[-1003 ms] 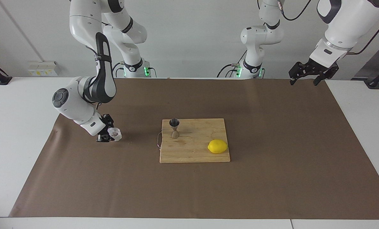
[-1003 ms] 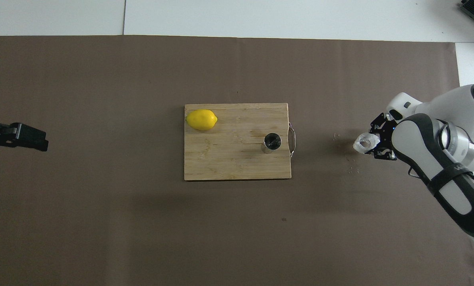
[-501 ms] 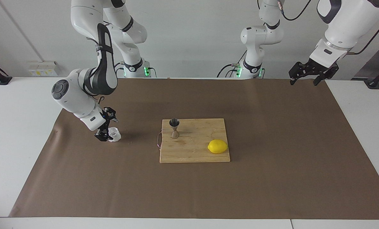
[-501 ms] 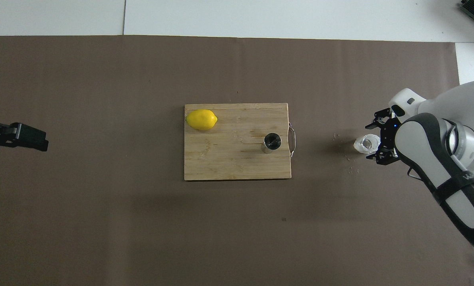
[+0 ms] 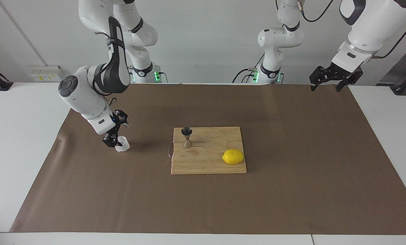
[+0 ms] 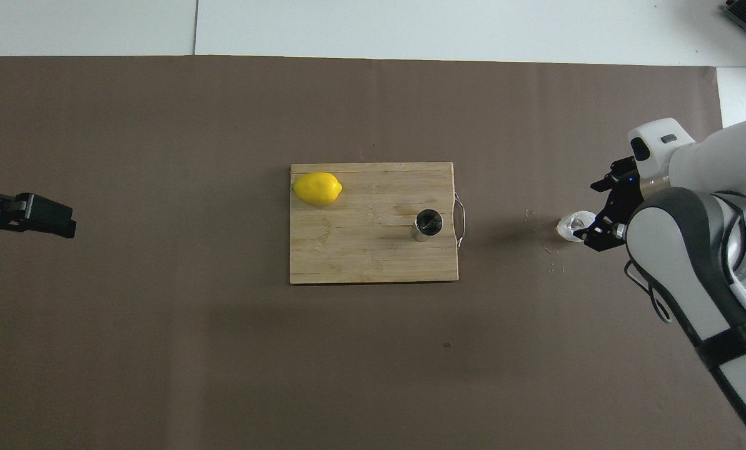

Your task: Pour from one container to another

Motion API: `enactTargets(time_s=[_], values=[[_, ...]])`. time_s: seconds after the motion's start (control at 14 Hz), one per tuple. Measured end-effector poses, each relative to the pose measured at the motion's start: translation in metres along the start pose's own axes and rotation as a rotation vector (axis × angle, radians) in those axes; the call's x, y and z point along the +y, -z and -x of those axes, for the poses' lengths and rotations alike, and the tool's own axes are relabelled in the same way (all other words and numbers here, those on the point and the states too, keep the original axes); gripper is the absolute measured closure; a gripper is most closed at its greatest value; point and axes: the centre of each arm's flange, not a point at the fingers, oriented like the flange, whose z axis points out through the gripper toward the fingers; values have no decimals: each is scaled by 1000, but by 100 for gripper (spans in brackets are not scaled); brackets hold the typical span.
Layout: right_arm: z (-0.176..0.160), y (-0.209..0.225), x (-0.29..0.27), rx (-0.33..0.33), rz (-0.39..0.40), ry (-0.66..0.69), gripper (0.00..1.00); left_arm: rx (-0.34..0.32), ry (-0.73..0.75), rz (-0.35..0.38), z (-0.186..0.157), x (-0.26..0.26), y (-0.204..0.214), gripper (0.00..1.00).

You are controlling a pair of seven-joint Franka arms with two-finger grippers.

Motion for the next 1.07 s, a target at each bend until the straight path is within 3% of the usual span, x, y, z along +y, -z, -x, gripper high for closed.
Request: enactTargets(time_s=[0.36,0.79,1.07], values=[[-9,50,7,-65,82,-201,0,0,0,0,0,0,0,0],[-30,92,1,-24,134,-518,0,0,0,0,0,0,0,0],[-23,132,-21,-21,130,-855,0,0,0,0,0,0,0,0]])
